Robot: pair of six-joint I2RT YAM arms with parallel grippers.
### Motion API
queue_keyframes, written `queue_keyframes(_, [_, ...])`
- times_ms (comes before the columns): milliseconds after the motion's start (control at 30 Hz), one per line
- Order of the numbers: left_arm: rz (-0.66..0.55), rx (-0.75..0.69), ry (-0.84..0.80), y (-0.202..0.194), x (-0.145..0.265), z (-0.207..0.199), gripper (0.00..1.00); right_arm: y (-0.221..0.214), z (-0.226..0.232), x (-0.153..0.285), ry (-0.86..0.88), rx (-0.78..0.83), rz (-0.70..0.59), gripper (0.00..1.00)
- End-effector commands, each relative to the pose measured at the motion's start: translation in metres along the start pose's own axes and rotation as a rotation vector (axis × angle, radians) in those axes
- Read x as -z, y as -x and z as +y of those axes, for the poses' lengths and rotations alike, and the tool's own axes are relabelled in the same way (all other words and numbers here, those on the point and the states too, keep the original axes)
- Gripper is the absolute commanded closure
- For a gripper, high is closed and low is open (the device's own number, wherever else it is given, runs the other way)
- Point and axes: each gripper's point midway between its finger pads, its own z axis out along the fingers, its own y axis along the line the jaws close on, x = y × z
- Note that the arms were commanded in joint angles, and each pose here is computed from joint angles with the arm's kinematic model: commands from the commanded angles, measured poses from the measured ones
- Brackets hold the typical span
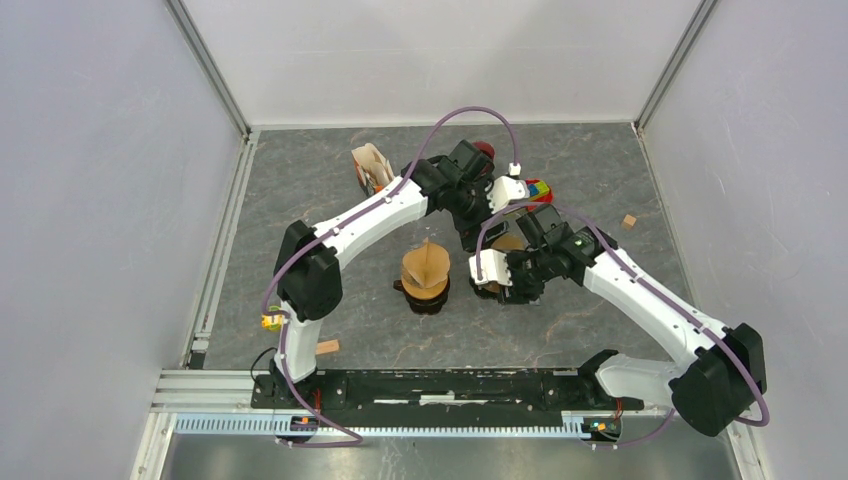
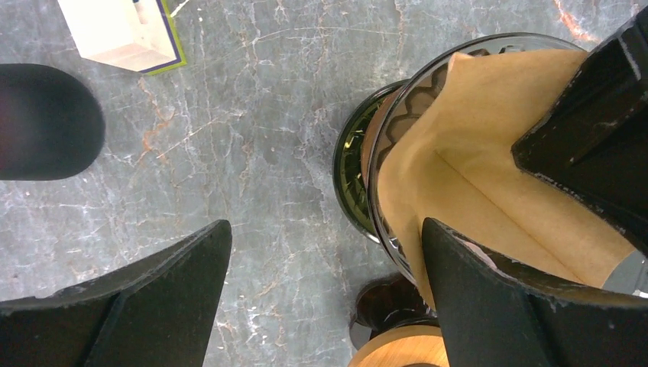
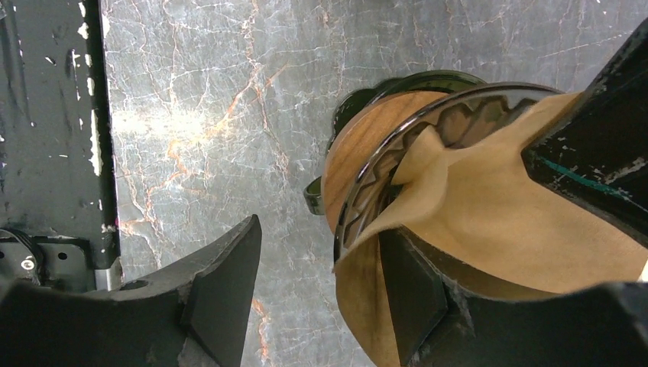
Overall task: Place the coffee filter in the dripper
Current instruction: Place the coffee filter in the coffee dripper.
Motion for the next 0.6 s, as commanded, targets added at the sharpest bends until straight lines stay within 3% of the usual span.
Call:
queue_keyframes(0, [-0.065,0.011,0.017,0.015,0.009,-0.001,0.00,-0.002,0.007,-0.006,0.023,0.012,-0.023,0.36])
queue_keyframes(567, [-0.069,-0.009,-0.003,0.013,0.008,-0.005,0.00,0.005,-0.004,0.001,0.000,0.016,-0.039,0.33])
